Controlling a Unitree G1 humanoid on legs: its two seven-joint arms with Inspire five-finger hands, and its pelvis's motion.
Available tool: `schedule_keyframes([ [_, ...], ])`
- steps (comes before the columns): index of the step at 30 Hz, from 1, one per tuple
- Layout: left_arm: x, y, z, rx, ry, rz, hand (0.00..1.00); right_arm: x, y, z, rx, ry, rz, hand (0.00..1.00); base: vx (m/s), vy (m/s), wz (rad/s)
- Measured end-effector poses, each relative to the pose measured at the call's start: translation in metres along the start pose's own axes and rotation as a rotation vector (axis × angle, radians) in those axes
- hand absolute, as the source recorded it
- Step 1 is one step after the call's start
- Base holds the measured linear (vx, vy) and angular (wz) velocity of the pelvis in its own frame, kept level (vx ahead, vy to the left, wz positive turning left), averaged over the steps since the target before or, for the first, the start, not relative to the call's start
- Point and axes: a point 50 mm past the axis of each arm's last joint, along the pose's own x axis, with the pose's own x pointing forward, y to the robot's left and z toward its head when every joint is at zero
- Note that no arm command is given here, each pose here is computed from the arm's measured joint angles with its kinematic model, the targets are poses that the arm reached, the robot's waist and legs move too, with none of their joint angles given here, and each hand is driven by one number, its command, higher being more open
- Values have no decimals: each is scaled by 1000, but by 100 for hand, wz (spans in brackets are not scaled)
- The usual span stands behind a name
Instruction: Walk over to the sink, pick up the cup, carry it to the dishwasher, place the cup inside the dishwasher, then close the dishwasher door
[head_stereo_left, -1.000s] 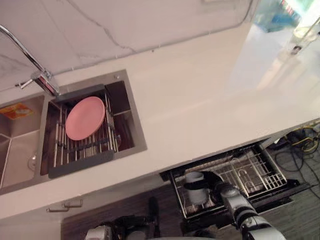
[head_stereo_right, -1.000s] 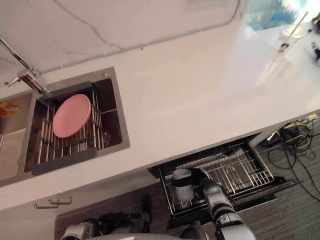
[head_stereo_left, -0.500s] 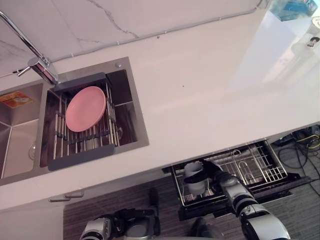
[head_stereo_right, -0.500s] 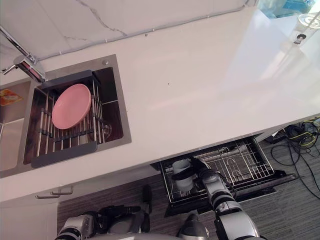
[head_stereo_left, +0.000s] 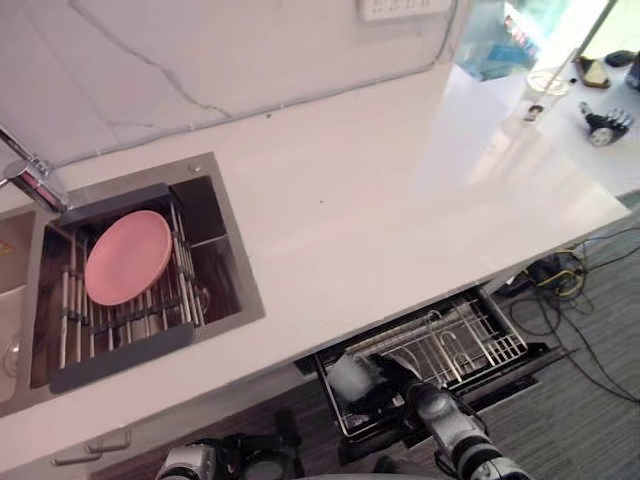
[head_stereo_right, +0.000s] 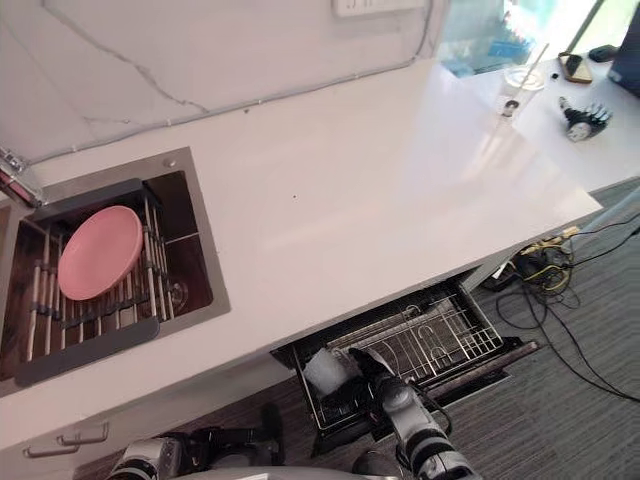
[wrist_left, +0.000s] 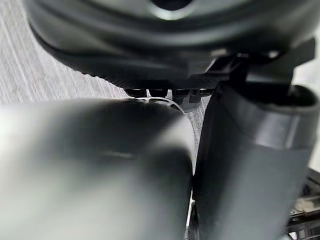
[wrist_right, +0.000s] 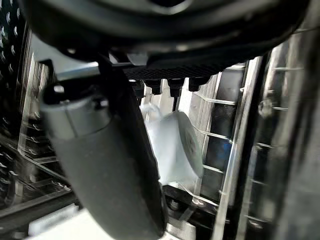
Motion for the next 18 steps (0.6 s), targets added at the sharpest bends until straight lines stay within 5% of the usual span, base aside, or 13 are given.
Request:
schedule_keyframes([
  [10,1,9,-26,-96,71,46,100,-36,-27,6,612,-287,-180,100,0,7,-32],
  [18,4,10,-42,-147,103,81,100,-86,-73,58,756,-750,-194,100,-36,4,-38],
])
